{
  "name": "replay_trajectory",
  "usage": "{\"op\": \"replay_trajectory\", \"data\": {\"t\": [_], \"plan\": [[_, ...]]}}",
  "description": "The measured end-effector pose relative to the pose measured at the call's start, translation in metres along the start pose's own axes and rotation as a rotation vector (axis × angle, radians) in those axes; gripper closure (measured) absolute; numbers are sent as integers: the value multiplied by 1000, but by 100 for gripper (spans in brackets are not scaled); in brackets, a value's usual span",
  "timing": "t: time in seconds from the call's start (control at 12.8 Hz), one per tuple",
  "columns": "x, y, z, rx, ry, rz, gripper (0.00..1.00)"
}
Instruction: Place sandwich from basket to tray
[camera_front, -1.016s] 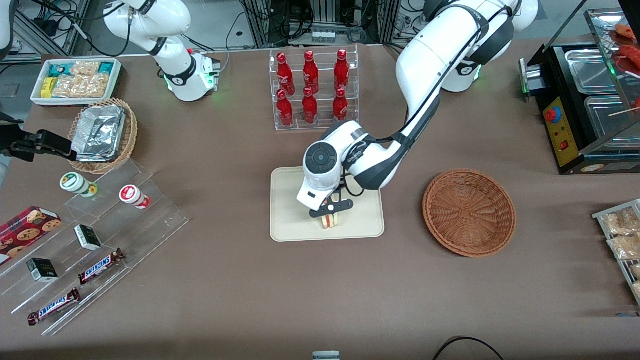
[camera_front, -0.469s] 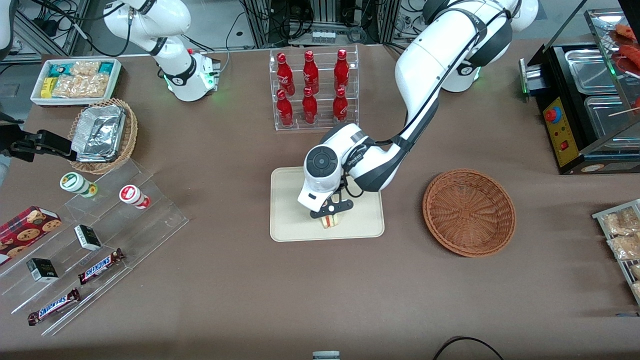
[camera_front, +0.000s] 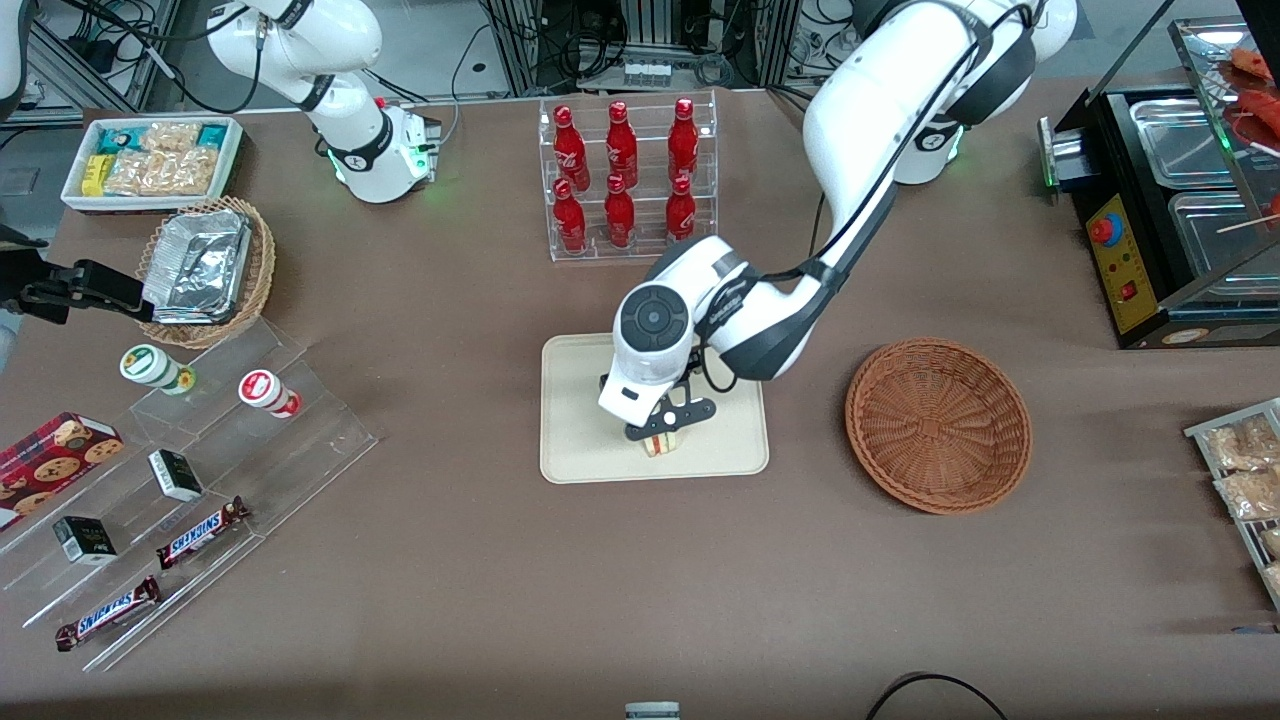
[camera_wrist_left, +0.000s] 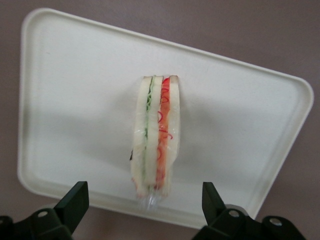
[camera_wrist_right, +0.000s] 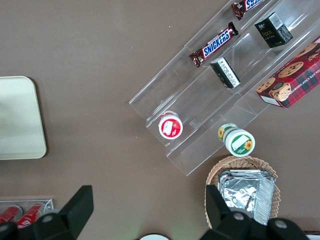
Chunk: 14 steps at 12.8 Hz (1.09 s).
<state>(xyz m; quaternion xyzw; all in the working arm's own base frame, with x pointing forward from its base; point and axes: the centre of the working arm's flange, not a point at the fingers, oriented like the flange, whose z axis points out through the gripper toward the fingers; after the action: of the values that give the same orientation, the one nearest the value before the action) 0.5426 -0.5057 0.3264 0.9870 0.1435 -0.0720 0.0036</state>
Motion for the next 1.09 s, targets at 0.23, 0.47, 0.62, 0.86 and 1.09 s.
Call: {"op": "replay_trajectory", "data": {"t": [0.23,0.47,0.62,0.86,1.09], "plan": [[-8,-12,-66,-3,31,-3,0],[14,-43,-109,2,47,55,0],[33,-71,-131,22,45,122,0],[75,-132,-160,61,12,169,0],[111,-191,-169,88,-18,135,0]]}}
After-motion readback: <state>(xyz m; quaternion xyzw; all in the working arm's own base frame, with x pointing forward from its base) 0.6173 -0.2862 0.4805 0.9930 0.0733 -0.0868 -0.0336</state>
